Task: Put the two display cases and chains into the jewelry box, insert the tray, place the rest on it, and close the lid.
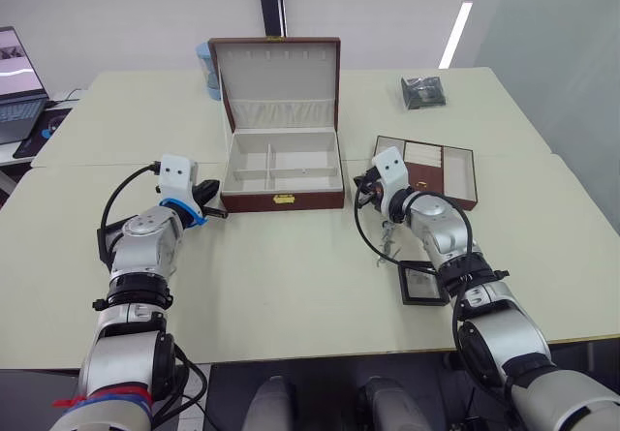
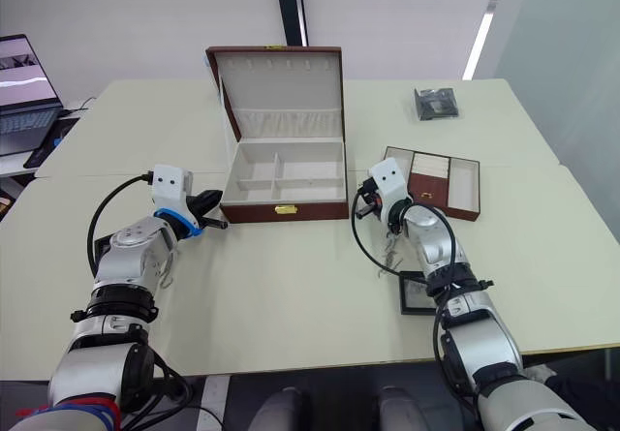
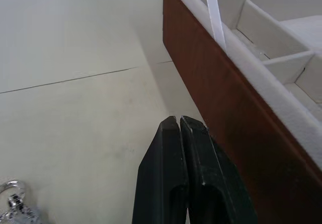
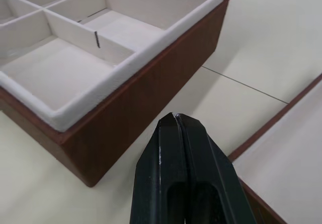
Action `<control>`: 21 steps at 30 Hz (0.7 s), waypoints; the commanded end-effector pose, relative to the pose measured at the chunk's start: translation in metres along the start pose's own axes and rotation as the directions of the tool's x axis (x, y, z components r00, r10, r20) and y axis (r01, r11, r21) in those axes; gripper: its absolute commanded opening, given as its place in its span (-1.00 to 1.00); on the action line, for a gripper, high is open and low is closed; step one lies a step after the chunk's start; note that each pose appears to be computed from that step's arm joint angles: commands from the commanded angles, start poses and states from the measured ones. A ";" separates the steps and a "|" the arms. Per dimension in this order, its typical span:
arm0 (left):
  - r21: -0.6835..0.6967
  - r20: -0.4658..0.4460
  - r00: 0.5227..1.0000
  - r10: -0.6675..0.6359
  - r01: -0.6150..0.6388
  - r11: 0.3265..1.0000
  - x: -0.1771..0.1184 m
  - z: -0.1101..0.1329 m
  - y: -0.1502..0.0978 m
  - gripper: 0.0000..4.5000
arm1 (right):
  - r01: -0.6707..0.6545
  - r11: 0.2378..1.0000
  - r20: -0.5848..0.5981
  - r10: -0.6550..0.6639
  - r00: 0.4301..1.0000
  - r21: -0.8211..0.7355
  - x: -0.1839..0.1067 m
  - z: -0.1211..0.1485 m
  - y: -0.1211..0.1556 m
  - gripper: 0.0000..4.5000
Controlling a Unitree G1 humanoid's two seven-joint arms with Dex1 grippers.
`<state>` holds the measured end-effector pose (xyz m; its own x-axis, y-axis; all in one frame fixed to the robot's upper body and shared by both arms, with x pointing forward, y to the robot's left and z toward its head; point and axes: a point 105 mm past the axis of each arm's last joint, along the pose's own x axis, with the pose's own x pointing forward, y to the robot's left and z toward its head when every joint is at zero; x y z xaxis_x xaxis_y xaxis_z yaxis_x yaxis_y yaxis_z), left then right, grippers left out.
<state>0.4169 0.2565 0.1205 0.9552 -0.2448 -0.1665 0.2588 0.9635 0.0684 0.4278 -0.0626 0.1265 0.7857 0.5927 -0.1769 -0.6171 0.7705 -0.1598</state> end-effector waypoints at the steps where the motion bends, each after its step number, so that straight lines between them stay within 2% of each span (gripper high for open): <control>1: 0.022 0.024 0.998 -0.062 0.062 0.998 0.000 0.011 -0.008 -0.98 | -0.048 0.998 0.057 0.049 0.997 -0.027 0.001 0.018 0.010 -1.00; 12: 0.009 -0.007 0.989 -0.149 0.149 0.989 -0.005 0.000 -0.017 -0.98 | -0.137 0.990 0.076 0.138 0.987 -0.028 -0.002 0.022 0.025 -1.00; 21: -0.021 -0.031 0.950 -0.312 0.311 0.950 -0.011 -0.010 -0.052 -0.98 | -0.223 0.975 0.082 0.224 0.971 -0.025 -0.008 0.020 0.043 -1.00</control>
<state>0.3945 0.2425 0.1048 0.8853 -0.4014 -0.2348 0.4159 0.9093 0.0138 0.4086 -0.0577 0.1244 0.7146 0.6750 -0.1837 -0.6985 0.7030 -0.1340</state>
